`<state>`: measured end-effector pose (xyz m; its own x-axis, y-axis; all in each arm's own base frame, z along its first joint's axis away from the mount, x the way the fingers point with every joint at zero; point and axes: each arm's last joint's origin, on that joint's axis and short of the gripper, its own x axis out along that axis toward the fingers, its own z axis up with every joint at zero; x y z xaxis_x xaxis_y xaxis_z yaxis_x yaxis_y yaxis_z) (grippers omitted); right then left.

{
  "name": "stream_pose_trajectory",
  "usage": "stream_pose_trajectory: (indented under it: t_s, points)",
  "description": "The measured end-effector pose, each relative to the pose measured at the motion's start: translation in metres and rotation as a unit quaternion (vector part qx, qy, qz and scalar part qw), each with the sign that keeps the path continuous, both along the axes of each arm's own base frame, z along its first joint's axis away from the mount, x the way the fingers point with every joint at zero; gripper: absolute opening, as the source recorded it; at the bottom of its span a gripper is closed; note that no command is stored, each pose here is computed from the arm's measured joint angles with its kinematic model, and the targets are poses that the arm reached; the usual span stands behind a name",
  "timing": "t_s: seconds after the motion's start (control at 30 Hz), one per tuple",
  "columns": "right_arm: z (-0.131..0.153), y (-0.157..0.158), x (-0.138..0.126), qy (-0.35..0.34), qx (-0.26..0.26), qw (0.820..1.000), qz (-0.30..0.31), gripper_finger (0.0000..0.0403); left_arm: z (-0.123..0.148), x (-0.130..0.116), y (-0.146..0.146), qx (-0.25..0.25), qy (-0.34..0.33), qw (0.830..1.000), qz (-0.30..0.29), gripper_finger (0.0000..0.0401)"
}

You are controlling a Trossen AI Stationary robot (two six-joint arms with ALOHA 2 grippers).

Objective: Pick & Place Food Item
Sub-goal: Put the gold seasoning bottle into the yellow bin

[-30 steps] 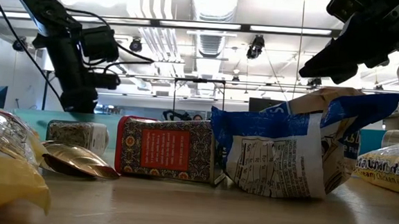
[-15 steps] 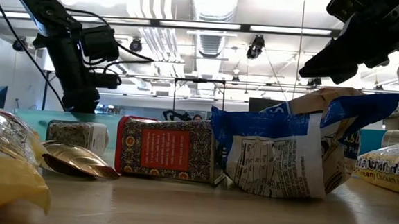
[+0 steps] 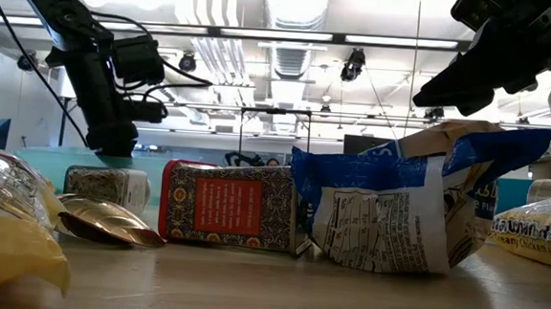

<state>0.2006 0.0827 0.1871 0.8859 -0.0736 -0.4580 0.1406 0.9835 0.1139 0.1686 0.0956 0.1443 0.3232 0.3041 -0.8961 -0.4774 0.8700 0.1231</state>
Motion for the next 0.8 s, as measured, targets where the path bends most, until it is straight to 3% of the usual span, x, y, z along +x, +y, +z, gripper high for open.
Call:
stream_pose_trajectory:
  t_s: [0.2, 0.6, 0.7, 0.8]
  points:
    - [0.0, 0.0, 0.0, 0.0, 0.0, 1.0, 0.0, 0.0119, 0.001, 0.001, 0.001, 0.012, 0.001, 1.0, 0.007, 0.0198]
    - [0.0, 0.0, 0.0, 0.001, 0.0, 1.0, 0.001, 0.0119, 0.019, 0.01, 0.009, 0.056, -0.004, 0.998, 0.022, 0.0199]
    - [0.0, 0.0, 0.0, 0.001, 0.0, 1.0, 0.001, 0.0119, 0.021, 0.01, 0.01, 0.071, 0.003, 0.997, 0.031, 0.0184]
    - [0.0, 0.0, 0.0, 0.001, 0.0, 1.0, 0.001, 0.0119, 0.024, 0.011, 0.01, 0.067, 0.005, 0.997, 0.034, 0.0139]
